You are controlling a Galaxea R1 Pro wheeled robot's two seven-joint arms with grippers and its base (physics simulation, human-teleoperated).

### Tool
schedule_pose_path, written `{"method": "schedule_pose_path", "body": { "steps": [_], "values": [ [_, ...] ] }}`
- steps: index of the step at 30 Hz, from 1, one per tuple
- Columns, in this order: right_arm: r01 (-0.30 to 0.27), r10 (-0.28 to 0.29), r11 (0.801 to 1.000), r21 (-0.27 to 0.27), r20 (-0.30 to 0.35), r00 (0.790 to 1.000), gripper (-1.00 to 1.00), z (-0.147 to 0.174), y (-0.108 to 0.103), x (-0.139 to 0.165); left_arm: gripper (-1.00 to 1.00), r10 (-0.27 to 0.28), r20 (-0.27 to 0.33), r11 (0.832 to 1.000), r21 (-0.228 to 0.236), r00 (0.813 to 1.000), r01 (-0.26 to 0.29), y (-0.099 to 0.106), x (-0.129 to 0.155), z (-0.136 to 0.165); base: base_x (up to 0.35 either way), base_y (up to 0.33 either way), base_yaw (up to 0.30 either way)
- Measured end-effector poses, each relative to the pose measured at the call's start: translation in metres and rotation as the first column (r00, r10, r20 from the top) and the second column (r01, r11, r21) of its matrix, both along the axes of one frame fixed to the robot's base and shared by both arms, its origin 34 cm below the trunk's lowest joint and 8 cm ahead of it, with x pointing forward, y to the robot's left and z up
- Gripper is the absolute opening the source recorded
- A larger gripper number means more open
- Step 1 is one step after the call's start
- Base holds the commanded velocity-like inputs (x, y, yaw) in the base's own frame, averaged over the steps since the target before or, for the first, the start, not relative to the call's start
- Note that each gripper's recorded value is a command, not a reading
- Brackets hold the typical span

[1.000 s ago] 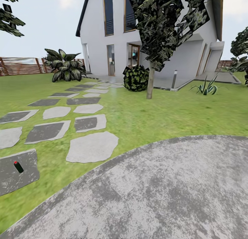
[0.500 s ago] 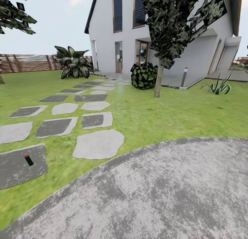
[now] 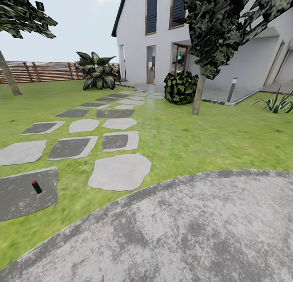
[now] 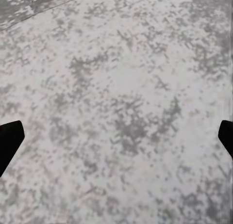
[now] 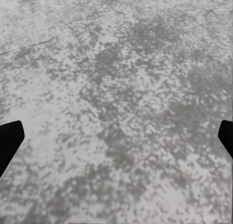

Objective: In the garden, pick up the pesticide atomizer on the floor and spray pesticide onto both trees until each tree trunk is fully covered.

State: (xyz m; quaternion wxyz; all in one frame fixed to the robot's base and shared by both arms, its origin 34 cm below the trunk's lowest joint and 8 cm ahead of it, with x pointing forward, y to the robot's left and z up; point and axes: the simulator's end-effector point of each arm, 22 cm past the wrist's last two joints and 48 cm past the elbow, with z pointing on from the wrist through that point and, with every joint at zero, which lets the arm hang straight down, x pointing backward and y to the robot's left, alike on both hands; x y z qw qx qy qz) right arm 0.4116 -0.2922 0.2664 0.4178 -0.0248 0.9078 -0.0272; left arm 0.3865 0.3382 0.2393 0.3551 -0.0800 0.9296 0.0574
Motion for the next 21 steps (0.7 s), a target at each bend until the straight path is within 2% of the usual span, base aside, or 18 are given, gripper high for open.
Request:
{"method": "schedule_pose_path", "body": {
  "steps": [21],
  "values": [
    [-0.008,0.008,1.000,-0.004,0.000,1.000,1.00,0.0001,-0.0004,0.0000,1.00,0.001,-0.002,1.000,0.001,1.000,-0.001,0.0008,-0.0009,-0.0003,0.237,-0.168,0.003]
  ]
}}
